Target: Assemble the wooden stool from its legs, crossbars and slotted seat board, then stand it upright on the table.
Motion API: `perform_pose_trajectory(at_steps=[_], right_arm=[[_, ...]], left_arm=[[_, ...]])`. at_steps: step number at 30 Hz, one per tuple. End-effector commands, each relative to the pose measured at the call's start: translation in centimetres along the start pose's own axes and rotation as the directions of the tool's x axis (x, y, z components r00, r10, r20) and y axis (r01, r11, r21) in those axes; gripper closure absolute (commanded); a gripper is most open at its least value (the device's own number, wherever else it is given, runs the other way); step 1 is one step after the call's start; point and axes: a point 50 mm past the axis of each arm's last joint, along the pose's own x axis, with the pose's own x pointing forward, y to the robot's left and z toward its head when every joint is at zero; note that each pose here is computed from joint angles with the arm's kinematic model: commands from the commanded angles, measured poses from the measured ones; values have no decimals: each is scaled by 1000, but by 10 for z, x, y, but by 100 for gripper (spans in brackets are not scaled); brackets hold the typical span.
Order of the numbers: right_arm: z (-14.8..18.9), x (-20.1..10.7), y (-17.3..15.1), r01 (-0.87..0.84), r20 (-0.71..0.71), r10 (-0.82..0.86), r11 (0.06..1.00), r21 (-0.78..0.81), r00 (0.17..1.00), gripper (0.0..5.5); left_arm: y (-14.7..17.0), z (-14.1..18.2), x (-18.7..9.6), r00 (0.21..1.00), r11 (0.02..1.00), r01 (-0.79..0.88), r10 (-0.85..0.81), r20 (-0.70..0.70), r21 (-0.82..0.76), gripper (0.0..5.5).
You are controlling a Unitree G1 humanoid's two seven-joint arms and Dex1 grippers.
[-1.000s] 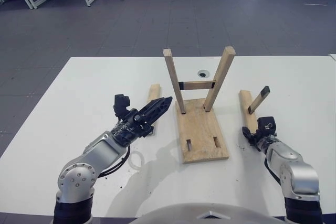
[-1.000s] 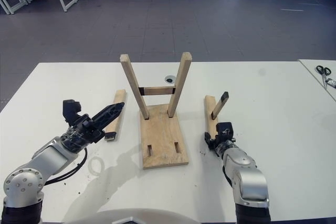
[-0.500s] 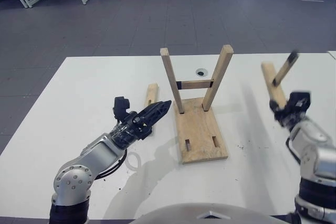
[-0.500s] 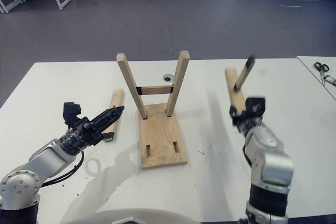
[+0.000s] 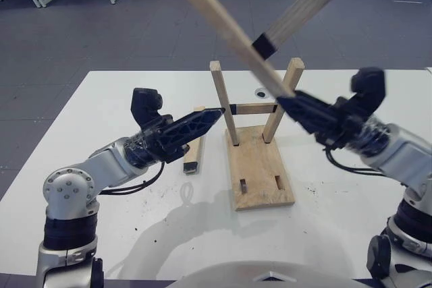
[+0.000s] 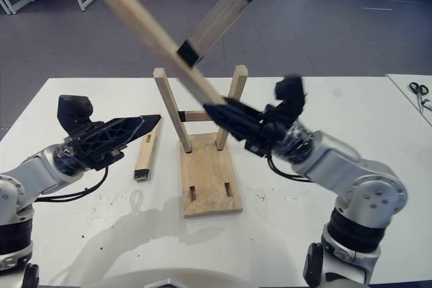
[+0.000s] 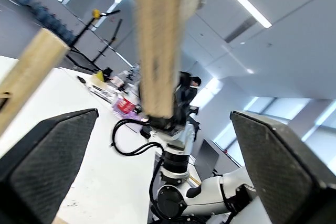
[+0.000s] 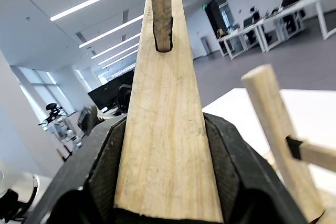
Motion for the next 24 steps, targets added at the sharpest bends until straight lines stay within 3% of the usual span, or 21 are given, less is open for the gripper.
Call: perform_pose_trajectory(at_steps=[1, 9, 17, 21, 24], right_arm=[[-7, 5, 3, -25, -34, 26, 1000, 2, 999, 347], [-23, 13, 14, -108, -95, 113, 993, 48, 989, 347], [-32, 14, 10, -99, -140, 107, 993, 58, 984, 347], [-34, 14, 10, -107, -144, 118, 991, 80, 982, 347], [-35, 14, 8, -106, -149, 125, 986, 129, 981, 347]], left_arm=[[1, 2, 4, 999, 1000, 9, -9, -33, 3, 85], [12, -2, 4, 999, 999, -38, 38, -33, 13, 85], [-8, 6, -2, 983, 976, 183, -180, 35, -120, 220], [-10, 2, -2, 983, 974, 186, -185, 16, -129, 289], [-10, 1, -2, 984, 976, 175, -176, 3, -128, 296]])
